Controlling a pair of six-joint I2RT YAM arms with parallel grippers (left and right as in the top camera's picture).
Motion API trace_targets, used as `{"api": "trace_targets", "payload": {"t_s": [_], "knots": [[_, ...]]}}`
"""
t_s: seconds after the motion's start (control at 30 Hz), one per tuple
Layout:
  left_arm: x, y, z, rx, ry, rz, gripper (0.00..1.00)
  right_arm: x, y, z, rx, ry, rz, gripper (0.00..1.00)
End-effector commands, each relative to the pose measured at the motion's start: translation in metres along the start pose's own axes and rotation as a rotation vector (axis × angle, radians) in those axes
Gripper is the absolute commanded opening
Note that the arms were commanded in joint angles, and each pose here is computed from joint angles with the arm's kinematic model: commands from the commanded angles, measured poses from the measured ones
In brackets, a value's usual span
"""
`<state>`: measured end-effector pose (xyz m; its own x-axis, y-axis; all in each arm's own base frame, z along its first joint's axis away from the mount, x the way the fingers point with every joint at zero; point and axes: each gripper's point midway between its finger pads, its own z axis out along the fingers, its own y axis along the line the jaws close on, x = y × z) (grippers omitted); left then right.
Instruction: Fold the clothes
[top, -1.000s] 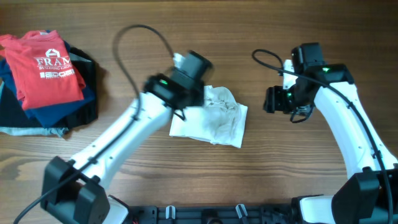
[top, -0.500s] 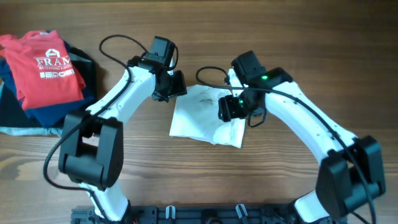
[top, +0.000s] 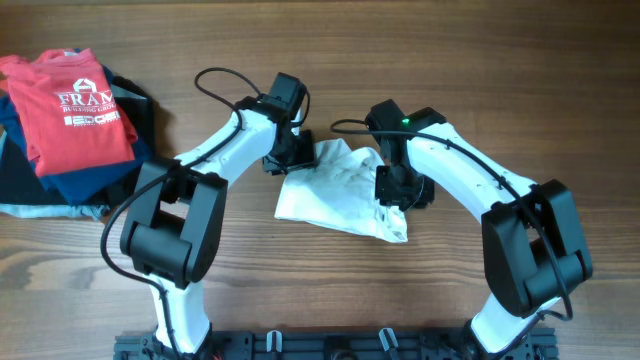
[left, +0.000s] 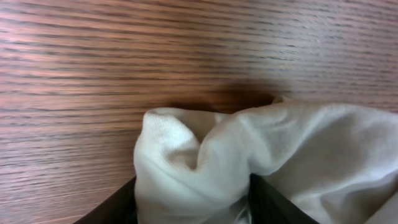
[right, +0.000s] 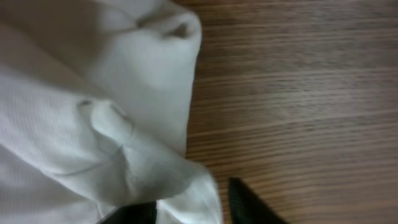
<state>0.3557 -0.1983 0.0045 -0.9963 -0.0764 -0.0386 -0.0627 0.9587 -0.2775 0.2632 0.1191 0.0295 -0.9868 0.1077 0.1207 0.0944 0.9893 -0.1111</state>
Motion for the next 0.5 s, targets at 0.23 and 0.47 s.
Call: {"api": "trace_targets", "payload": {"t_s": [0.23,0.47], "knots": [[0.025,0.023,0.020,-0.125,0.095,0.005,0.44,-0.030,0.009,-0.029,-0.047,-0.175,-0.114,0.94],[0.021,0.027,0.019,-0.123,0.087,-0.012,0.44,-0.043,0.051,-0.077,-0.296,-0.348,-0.307,0.80]]}}
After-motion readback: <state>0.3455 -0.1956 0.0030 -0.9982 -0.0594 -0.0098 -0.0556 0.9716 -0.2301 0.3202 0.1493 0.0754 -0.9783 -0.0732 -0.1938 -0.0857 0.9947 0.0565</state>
